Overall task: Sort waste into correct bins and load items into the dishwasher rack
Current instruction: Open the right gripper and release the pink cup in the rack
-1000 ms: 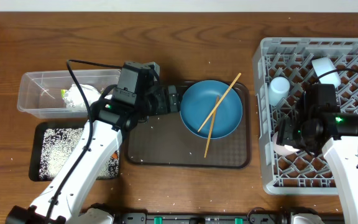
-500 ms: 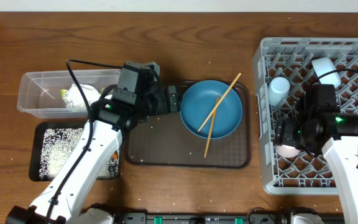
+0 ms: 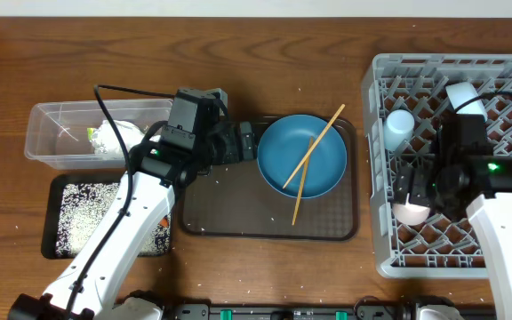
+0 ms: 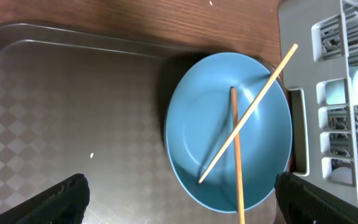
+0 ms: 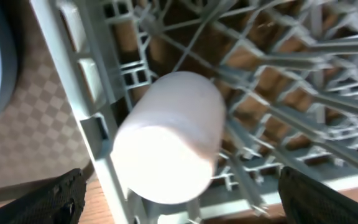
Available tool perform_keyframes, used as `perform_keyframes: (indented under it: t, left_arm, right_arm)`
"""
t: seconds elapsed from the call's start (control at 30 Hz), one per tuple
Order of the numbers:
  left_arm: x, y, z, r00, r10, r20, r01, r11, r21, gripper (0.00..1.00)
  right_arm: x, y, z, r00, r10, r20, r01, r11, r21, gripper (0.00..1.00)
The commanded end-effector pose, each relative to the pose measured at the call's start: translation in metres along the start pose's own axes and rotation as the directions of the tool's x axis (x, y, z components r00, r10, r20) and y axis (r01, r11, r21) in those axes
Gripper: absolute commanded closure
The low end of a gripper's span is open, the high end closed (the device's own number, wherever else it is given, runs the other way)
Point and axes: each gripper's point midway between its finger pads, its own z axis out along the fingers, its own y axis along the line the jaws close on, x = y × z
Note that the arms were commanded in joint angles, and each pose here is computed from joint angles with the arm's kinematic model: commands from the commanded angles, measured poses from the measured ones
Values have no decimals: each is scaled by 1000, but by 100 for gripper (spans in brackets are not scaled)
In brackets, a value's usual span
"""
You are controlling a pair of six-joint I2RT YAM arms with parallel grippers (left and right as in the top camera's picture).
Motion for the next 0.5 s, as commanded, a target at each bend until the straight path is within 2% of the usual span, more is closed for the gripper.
perform_keyframes:
  t: [0.0, 0.1, 0.2, 0.23, 0.3, 0.33, 0.37, 0.4, 0.47]
  left_arm:
    - [-6, -3, -6, 1000, 16, 25, -16, 1000, 0, 2]
    - [-6, -3, -6, 1000, 16, 25, -16, 1000, 0, 2]
    - [-6, -3, -6, 1000, 16, 25, -16, 1000, 0, 2]
    - [-6, -3, -6, 1000, 16, 25, -16, 1000, 0, 2]
    - [-6, -3, -6, 1000, 16, 25, -16, 1000, 0, 2]
    - [-6, -3, -6, 1000, 16, 25, -16, 1000, 0, 2]
    - [-6, -3, -6, 1000, 16, 25, -16, 1000, 0, 2]
    - [-6, -3, -6, 1000, 16, 25, -16, 1000, 0, 2]
    - [-6, -3, -6, 1000, 16, 25, -16, 1000, 0, 2]
  right_arm:
    - [-9, -24, -12, 998, 42, 48, -47, 990, 129, 1]
    - [-6, -6, -10, 999, 23, 26, -24, 999, 27, 2]
    - [-3, 6, -10, 1000, 1, 7, -1, 999, -41, 13]
    - [-3, 6, -10, 1000, 1, 7, -1, 999, -41, 23]
    - [-3, 5, -10, 1000, 2, 8, -1, 999, -34, 52]
    - [-3, 3, -10, 1000, 1, 8, -1, 1000, -27, 71]
    - [-3, 2, -10, 1000, 3, 7, -3, 1000, -19, 82]
    - [-2, 1, -9, 1000, 5, 6, -5, 1000, -11, 87]
    - [-1, -2, -6, 1000, 28, 2, -28, 1000, 3, 88]
